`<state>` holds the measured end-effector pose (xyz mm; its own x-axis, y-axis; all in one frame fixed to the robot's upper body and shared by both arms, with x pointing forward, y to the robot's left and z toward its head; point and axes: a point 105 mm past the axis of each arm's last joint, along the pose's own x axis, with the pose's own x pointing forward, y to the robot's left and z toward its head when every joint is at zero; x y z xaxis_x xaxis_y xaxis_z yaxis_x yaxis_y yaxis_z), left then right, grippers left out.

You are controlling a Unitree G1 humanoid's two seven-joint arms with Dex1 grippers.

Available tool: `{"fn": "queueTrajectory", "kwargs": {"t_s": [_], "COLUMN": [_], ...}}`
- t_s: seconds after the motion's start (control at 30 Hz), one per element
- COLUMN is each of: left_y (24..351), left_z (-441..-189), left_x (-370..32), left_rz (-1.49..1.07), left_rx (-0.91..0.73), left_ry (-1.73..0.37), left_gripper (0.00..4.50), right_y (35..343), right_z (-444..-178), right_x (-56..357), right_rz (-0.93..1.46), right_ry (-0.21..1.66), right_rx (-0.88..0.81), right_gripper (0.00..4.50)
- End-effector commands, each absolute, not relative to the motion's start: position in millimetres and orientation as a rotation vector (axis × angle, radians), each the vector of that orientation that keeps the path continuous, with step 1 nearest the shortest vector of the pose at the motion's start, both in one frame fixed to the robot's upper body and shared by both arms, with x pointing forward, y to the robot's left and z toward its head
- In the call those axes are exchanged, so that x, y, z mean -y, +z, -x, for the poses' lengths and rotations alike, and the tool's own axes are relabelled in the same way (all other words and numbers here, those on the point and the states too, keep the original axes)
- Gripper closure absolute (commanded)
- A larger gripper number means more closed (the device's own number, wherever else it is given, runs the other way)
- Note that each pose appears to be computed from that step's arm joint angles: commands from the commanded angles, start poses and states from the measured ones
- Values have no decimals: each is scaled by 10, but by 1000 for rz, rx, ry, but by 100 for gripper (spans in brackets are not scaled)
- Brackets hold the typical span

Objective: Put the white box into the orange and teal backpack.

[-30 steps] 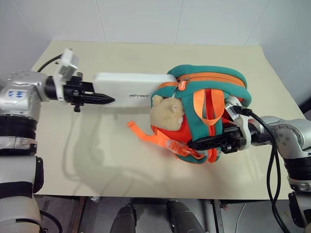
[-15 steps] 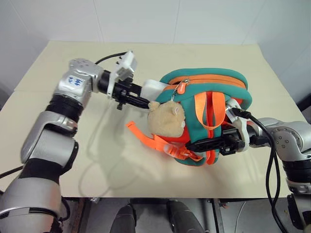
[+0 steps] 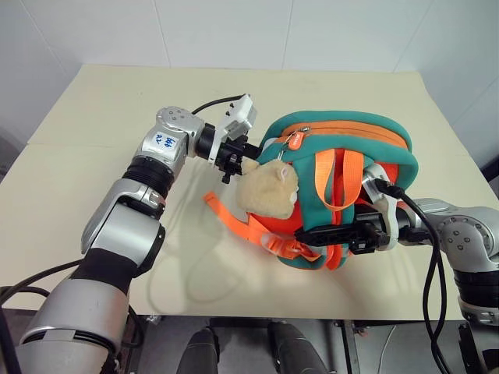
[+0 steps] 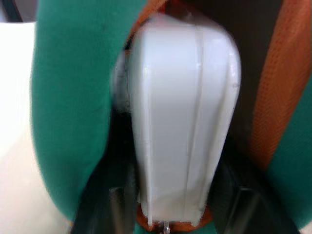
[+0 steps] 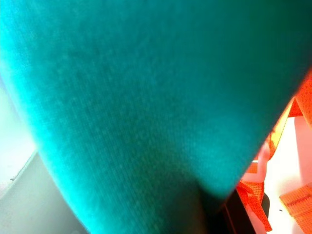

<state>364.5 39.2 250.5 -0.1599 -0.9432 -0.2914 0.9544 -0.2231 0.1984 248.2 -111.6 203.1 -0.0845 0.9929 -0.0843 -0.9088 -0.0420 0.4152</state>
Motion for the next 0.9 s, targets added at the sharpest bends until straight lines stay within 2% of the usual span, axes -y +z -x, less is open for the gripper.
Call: {"fn": "queueTrajectory", "kwargs": {"t_s": [0.03, 0.13, 0.33, 0.43, 0.6, 0.77, 0.9], "left_y": [2701, 2802, 2838, 2899, 2962, 2836, 2761], "left_z": [-3522, -3517, -3528, -3473, -3220, -2791, -2682], "left_x": [-569, -816, -1297, -1396, -1350, -1118, -1013], "left_rz": [-455, -475, -492, -447, -391, -328, -317], "left_rx": [31, 68, 36, 59, 111, 82, 73], "left_ry": [-1820, -1762, -1625, -1610, -1691, -1852, -1879], "left_gripper": [132, 46, 46, 46, 46, 46, 46], "right_y": [2091, 2092, 2078, 2062, 2054, 2044, 2040], "right_z": [-2466, -2488, -2508, -2510, -2514, -2545, -2558], "right_x": [1124, 1123, 1113, 1119, 1112, 1106, 1093], "right_rz": [-239, -236, -232, -233, -234, -231, -231], "right_ry": [1623, 1623, 1628, 1628, 1631, 1630, 1635], "right_rx": [-398, -399, -402, -406, -411, -417, -418], "right_gripper": [450, 450, 450, 450, 450, 450, 450]}}
